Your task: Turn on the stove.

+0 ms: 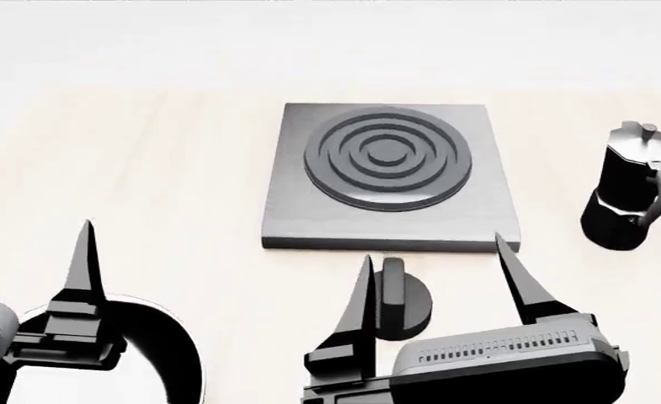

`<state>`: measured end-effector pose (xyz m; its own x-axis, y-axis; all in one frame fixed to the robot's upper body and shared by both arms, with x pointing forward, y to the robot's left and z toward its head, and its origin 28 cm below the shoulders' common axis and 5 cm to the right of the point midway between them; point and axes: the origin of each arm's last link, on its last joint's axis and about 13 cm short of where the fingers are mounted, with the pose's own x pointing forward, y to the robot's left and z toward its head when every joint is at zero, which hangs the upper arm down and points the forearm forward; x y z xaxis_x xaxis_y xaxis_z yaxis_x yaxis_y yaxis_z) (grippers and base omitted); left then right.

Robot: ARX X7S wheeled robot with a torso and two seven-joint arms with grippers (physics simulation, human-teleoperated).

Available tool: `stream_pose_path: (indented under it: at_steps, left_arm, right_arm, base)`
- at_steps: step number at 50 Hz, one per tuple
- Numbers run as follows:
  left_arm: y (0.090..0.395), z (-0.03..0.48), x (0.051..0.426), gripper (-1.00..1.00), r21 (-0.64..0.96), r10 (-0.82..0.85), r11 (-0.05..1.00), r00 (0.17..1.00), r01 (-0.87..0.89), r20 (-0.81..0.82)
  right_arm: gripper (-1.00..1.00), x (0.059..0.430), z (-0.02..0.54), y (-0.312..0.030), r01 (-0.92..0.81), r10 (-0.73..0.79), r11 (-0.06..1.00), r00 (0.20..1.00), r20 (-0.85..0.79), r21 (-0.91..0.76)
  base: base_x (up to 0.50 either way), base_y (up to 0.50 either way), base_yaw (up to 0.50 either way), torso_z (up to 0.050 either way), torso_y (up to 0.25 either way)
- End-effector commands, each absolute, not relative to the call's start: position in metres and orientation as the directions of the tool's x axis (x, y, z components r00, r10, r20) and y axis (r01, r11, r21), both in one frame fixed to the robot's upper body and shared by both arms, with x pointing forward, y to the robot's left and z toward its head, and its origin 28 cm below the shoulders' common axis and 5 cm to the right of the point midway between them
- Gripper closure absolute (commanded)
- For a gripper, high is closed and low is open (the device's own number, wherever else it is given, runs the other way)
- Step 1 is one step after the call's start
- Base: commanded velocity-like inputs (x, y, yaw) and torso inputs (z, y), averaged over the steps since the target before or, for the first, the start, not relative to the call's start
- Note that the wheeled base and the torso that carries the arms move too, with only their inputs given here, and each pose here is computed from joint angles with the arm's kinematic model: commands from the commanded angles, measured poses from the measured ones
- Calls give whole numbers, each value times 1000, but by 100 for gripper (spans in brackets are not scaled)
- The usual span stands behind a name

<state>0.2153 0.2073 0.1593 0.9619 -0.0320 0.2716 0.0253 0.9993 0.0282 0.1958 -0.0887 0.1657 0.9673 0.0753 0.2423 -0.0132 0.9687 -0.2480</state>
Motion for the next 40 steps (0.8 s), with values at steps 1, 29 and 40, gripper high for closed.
stream_pose_path:
  at_steps: [1, 29, 40]
  left_arm:
    - [207, 160, 215, -100, 29, -31, 999, 962, 24, 273]
    - [208, 160, 215, -100, 28, -28, 999, 962, 21, 273]
    - [207, 160, 215, -100, 27, -30, 999, 961, 23, 274]
  right_arm:
    - [-100, 196, 166, -89, -13, 75, 968, 967, 243, -249]
    - [-100, 196, 166, -89, -12, 75, 969, 966, 246, -247]
    - [-100, 197, 165, -89, -10, 73, 970, 965, 251, -245]
  base:
    - [289, 0, 0, 0, 0]
    - [287, 0, 0, 0, 1]
    - [1, 0, 0, 0, 0]
